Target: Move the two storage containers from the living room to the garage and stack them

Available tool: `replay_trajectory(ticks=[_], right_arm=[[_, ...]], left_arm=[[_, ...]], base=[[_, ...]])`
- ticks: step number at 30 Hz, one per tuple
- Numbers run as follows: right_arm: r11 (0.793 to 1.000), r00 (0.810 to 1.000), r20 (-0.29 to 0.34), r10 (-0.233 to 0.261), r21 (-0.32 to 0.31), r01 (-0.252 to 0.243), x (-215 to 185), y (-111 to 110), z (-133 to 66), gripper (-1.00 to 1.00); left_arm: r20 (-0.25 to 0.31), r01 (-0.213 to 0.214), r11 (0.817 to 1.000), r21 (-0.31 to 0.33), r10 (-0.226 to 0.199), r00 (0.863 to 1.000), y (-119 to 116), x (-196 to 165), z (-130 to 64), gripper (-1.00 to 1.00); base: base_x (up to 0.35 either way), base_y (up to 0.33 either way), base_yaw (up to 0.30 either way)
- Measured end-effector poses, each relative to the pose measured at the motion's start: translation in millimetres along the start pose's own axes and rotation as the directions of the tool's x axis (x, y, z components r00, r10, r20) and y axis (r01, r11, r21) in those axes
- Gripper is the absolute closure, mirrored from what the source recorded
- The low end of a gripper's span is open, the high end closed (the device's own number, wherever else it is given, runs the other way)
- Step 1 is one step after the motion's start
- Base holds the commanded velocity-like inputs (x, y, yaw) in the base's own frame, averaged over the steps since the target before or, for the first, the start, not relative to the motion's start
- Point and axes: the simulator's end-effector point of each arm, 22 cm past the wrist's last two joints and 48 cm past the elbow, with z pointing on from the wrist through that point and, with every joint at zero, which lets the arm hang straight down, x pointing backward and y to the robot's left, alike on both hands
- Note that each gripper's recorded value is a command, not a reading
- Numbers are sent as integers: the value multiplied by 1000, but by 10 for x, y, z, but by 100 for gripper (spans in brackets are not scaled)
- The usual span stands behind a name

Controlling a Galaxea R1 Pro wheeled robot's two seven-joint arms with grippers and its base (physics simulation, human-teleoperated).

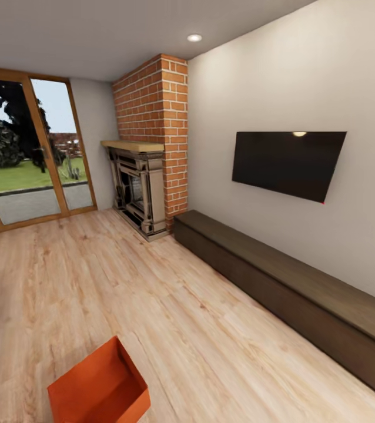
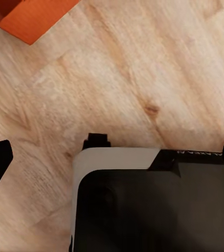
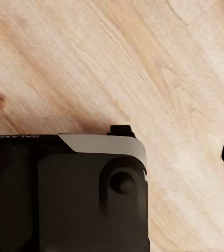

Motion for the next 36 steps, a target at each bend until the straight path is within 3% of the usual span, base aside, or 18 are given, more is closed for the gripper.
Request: replay_trajectory(ticks=[9,36], right_arm=[[1000,1000,0,0,0,0,0,0,1,-100],[1000,1000,0,0,1,0,-1,-9,3,-100]], left_arm=[[29,0,1000,-1,0,1000,2,-63,0,-100],[29,3,1000,-3,-3,1000,12,-63,0,-100]], base=[[191,-150,269],[5,-3,269]])
